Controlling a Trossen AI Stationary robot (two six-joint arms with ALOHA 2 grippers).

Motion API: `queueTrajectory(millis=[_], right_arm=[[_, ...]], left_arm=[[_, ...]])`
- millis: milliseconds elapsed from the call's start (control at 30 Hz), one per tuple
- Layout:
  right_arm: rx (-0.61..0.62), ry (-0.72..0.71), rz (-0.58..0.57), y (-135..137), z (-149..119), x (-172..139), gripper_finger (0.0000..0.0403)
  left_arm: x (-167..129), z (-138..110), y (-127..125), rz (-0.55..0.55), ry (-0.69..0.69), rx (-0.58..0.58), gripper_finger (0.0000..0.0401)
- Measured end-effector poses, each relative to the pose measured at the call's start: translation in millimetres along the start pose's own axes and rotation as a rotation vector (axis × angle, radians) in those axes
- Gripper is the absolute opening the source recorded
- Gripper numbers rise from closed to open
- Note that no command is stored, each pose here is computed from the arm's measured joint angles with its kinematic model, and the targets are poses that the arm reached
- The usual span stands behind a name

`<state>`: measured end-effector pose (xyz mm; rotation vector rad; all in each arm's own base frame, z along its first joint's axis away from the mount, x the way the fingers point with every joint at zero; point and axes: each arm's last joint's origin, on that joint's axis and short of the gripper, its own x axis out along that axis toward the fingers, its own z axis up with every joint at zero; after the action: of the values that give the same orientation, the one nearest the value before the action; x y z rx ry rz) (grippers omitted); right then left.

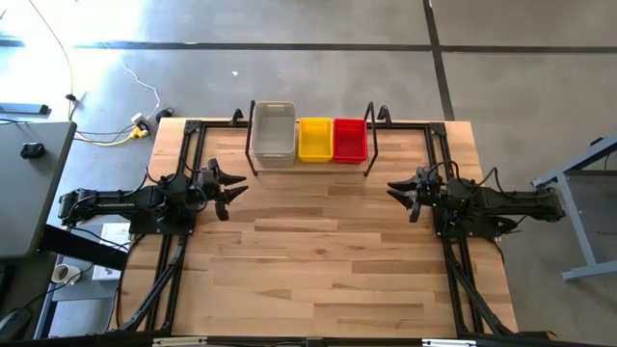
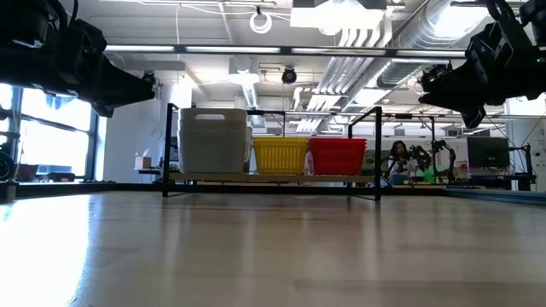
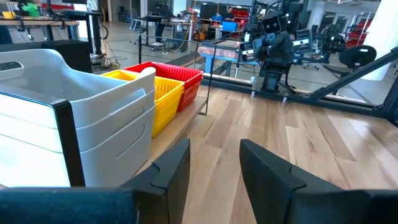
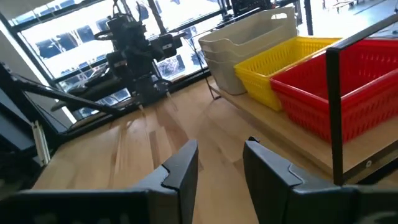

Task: Stack baskets on shelf by color
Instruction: Return to Home Position

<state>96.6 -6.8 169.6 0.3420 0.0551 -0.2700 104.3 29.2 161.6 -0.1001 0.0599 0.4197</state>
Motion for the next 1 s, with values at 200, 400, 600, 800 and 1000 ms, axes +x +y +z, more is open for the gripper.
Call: queueTrajectory(millis=[200, 400, 600, 800, 1000], right_arm=[[0.026, 0.014, 0.028, 0.7, -0.5, 0.0, 0.0114], [0.025, 0.014, 0.028, 0.7, -0.5, 0.0, 0.0114], [0.025, 0.015, 0.028, 0.8, -0.5, -0.1, 0.0114], [0.026, 0.015, 0.029, 0.8, -0.5, -0.1, 0.0114], [0.026, 0.016, 0.029, 0.8, -0.5, -0.1, 0.0114]], left_arm=[[0.0, 0.0, 0.0, 0.0, 0.0, 0.0, 0.0131], [0.0, 0.0, 0.0, 0.0, 0.0, 0.0, 0.0131], [0.0, 0.0, 0.0, 0.0, 0.0, 0.0, 0.0131], [0.0, 0.0, 0.0, 0.0, 0.0, 0.0, 0.0131], [0.0, 0.0, 0.0, 0.0, 0.0, 0.0, 0.0131]])
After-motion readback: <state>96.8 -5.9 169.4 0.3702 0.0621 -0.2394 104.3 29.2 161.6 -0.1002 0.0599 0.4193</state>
